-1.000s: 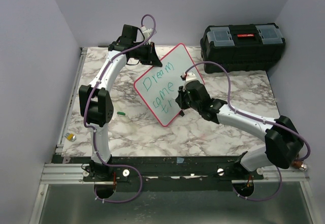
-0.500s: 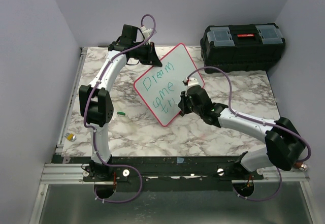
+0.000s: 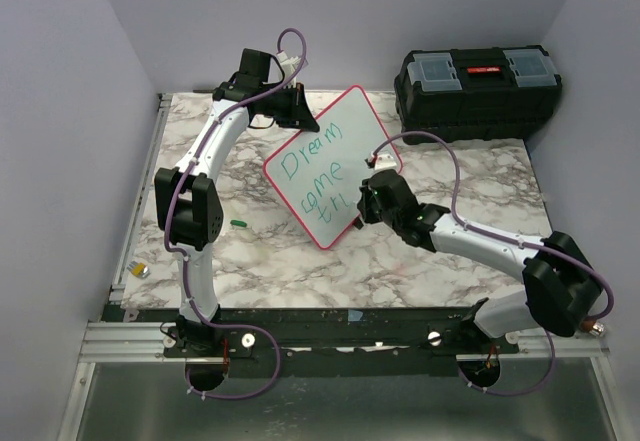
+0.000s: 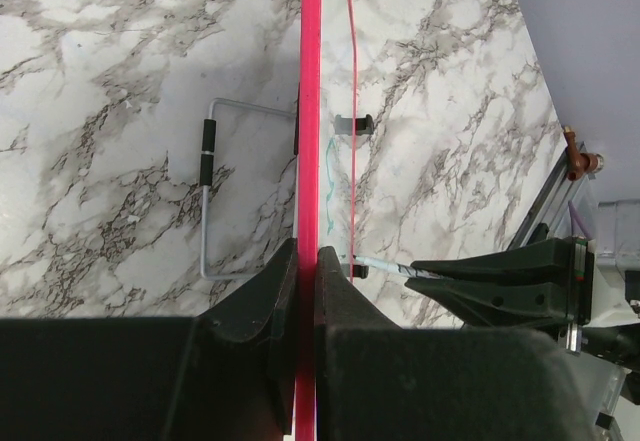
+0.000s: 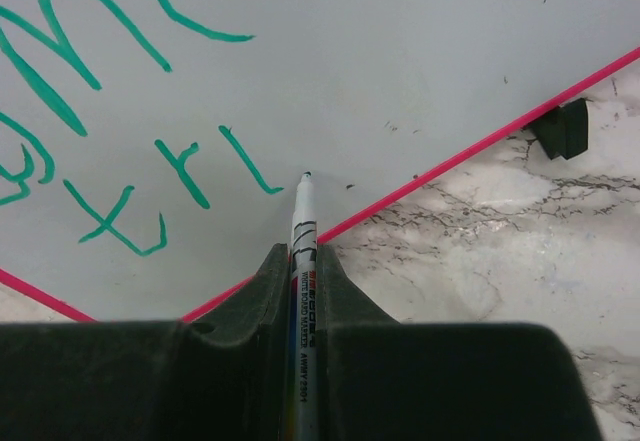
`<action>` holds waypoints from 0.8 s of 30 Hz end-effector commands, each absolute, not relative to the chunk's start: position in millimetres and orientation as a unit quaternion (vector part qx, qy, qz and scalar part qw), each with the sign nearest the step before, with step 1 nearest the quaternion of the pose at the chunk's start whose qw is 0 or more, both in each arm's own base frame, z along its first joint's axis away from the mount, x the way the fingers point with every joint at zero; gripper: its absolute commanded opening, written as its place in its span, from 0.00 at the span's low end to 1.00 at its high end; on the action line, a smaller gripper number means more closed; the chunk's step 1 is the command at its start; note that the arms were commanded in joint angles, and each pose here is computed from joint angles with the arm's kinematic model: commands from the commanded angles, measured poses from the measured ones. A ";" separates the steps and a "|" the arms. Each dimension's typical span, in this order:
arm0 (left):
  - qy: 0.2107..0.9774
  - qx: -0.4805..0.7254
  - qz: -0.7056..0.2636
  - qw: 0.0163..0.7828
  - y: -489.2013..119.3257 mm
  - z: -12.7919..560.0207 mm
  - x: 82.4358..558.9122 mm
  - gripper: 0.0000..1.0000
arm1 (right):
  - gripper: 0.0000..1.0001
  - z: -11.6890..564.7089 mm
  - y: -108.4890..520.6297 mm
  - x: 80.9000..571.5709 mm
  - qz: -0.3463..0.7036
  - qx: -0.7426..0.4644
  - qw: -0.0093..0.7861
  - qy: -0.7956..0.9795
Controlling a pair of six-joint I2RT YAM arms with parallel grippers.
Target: Write a sentence on the whiteboard
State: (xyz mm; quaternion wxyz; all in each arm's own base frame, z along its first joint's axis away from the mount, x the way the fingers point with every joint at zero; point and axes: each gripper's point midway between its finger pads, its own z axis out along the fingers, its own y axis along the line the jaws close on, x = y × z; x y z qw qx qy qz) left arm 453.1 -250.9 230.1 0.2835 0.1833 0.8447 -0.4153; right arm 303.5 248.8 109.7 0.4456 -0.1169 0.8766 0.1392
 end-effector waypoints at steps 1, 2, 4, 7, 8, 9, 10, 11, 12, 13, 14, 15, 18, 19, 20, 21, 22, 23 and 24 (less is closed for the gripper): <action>0.851 0.198 -0.392 0.288 -253.1 227.3 445.5 0.00 | 0.01 125.4 248.1 320.6 0.118 -0.103 0.469 0.869; 0.851 0.198 -0.392 0.287 -253.0 227.1 445.5 0.00 | 0.01 126.6 249.4 322.7 0.117 -0.103 0.470 0.869; 0.851 0.198 -0.392 0.288 -253.1 226.8 445.8 0.00 | 0.01 129.6 252.5 326.7 0.117 -0.103 0.473 0.867; 0.851 0.198 -0.392 0.288 -253.1 226.6 445.9 0.00 | 0.01 133.8 257.8 332.7 0.118 -0.105 0.476 0.865; 0.851 0.198 -0.392 0.287 -253.2 226.4 445.6 0.00 | 0.01 135.3 259.4 334.5 0.119 -0.105 0.477 0.864; 0.851 0.198 -0.392 0.287 -253.1 226.3 445.7 0.00 | 0.01 136.7 261.2 336.6 0.119 -0.106 0.479 0.864; 0.852 0.198 -0.392 0.287 -253.1 225.9 445.9 0.00 | 0.01 137.9 262.2 338.5 0.119 -0.106 0.480 0.863; 0.852 0.198 -0.392 0.286 -253.2 225.6 445.8 0.00 | 0.01 139.9 264.0 340.6 0.120 -0.106 0.481 0.862; 0.851 0.198 -0.392 0.287 -253.2 225.9 446.0 0.00 | 0.01 141.3 265.0 342.4 0.121 -0.105 0.482 0.861; 0.851 0.198 -0.392 0.287 -253.2 225.9 446.0 0.00 | 0.01 143.2 266.8 344.1 0.123 -0.105 0.483 0.860; 0.851 0.198 -0.393 0.287 -253.4 226.2 445.7 0.00 | 0.01 145.1 267.8 345.7 0.124 -0.104 0.485 0.860; 0.851 0.198 -0.393 0.286 -253.4 225.7 445.8 0.00 | 0.01 146.8 269.4 347.1 0.126 -0.105 0.486 0.858; 0.851 0.199 -0.393 0.287 -253.4 226.5 446.0 0.00 | 0.01 148.4 272.2 348.5 0.129 -0.106 0.486 0.858; 0.851 0.199 -0.392 0.287 -253.0 226.4 445.9 0.00 | 0.01 148.3 272.6 348.6 0.130 -0.107 0.486 0.858; 0.851 0.199 -0.392 0.287 -253.2 226.6 445.9 0.00 | 0.01 147.4 273.0 348.1 0.131 -0.107 0.485 0.858; 0.851 0.199 -0.392 0.288 -253.3 226.9 446.0 0.00 | 0.01 146.9 273.3 347.5 0.133 -0.107 0.484 0.858; 0.851 0.200 -0.392 0.287 -253.4 226.5 446.0 0.00 | 0.01 143.8 273.0 346.1 0.133 -0.108 0.481 0.860; 0.851 0.200 -0.392 0.287 -253.4 226.2 446.1 0.00 | 0.01 142.4 273.0 345.1 0.135 -0.107 0.479 0.861; 0.851 0.200 -0.392 0.288 -253.3 226.6 446.4 0.00 | 0.01 139.5 272.1 343.9 0.135 -0.107 0.476 0.862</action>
